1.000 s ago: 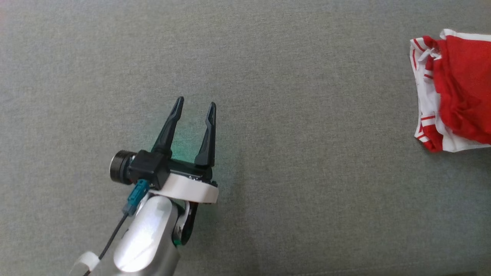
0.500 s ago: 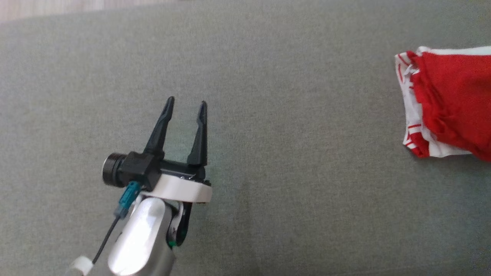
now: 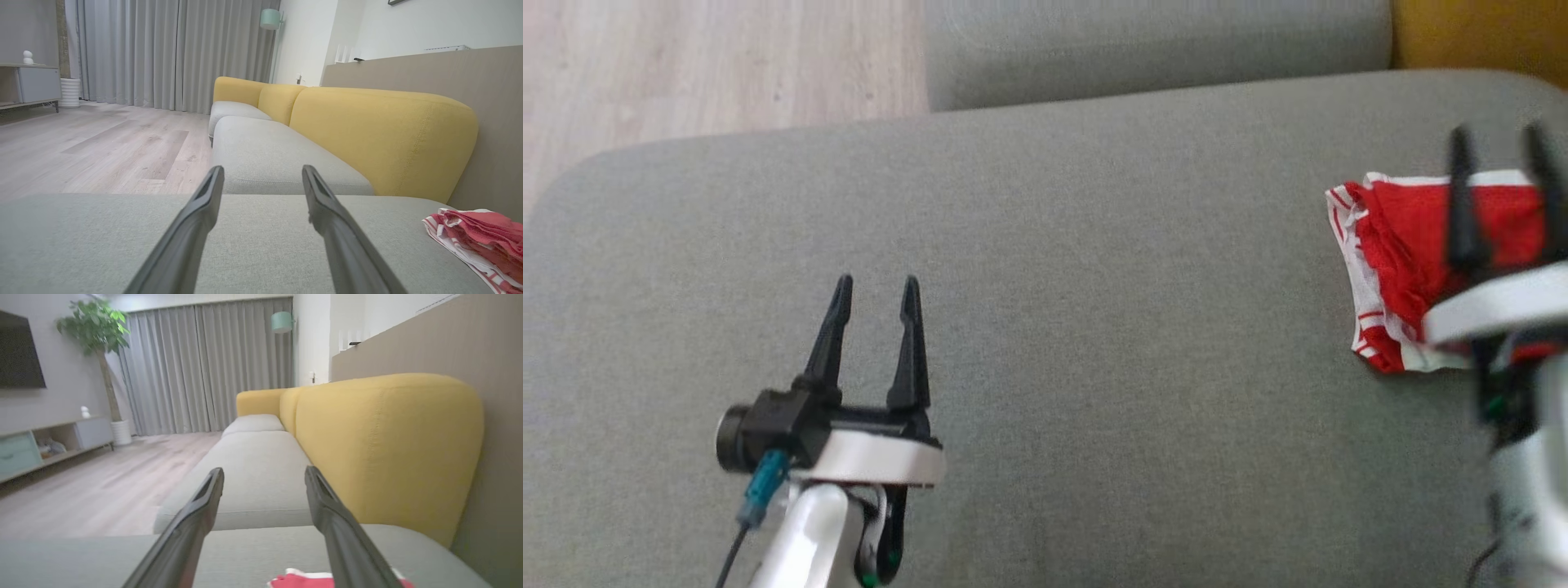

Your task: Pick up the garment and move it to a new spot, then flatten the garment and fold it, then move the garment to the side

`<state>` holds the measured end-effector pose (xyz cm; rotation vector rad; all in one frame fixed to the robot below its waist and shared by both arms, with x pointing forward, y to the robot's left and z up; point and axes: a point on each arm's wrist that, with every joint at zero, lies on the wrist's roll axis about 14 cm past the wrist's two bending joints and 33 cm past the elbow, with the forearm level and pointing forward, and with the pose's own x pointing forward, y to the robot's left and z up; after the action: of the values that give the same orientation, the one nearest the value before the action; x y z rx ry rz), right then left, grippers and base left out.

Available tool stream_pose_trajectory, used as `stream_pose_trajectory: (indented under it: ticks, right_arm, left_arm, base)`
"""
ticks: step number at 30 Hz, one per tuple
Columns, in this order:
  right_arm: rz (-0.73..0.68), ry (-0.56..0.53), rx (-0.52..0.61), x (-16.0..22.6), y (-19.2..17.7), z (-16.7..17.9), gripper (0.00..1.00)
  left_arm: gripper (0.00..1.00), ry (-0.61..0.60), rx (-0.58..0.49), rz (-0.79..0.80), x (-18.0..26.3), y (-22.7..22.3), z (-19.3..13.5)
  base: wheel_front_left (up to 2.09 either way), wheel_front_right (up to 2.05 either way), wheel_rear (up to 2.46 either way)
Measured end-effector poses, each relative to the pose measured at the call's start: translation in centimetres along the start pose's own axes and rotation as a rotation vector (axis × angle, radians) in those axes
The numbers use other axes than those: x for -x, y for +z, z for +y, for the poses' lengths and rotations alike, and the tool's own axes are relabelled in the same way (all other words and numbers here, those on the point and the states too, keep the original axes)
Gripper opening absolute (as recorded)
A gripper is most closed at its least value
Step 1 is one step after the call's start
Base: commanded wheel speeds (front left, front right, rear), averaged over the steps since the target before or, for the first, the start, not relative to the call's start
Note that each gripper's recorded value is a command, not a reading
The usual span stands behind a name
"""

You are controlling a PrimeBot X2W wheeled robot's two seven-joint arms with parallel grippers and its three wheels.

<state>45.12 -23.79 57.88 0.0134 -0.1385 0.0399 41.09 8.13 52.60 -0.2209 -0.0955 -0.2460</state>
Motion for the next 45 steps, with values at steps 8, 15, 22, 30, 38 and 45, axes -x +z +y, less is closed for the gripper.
stream_pose_trajectory:
  ticks: [8, 15, 22, 30, 38, 45]
  right_arm:
    - [0.032, -0.032, -0.236, 6.0, -4.1, 4.3, 1.0]
    - [0.141, -0.068, -0.282, 10.5, -8.7, 5.0, 1.0]
    - [0.166, -0.048, -0.326, 11.3, -9.7, 6.3, 1.0]
    - [0.161, -0.012, -0.285, 11.4, -9.3, 7.1, 1.0]
    - [0.157, -0.005, -0.276, 11.5, -9.1, 7.2, 1.0]
    - [0.169, 0.019, -0.263, 11.8, -9.4, 8.0, 1.0]
  left_arm:
    - [1.0, 0.026, -0.004, 0.022, 3.1, -0.5, 0.4]
    - [1.0, 0.035, -0.021, 0.051, 4.9, -1.4, 0.5]
    - [1.0, 0.049, -0.007, 0.049, 5.3, -1.4, 0.7]
    - [1.0, 0.057, -0.027, 0.041, 5.5, -1.1, 0.8]
    - [1.0, 0.066, -0.008, 0.056, 5.9, -1.6, 1.1]
    - [1.0, 0.069, 0.093, 0.061, 6.1, -1.9, 1.2]
  base:
    - [0.0, 0.0, 0.0]
    - [0.0, 0.0, 0.0]
    - [0.0, 0.0, 0.0]
    - [0.0, 0.0, 0.0]
    - [0.0, 0.0, 0.0]
    - [0.0, 0.0, 0.0]
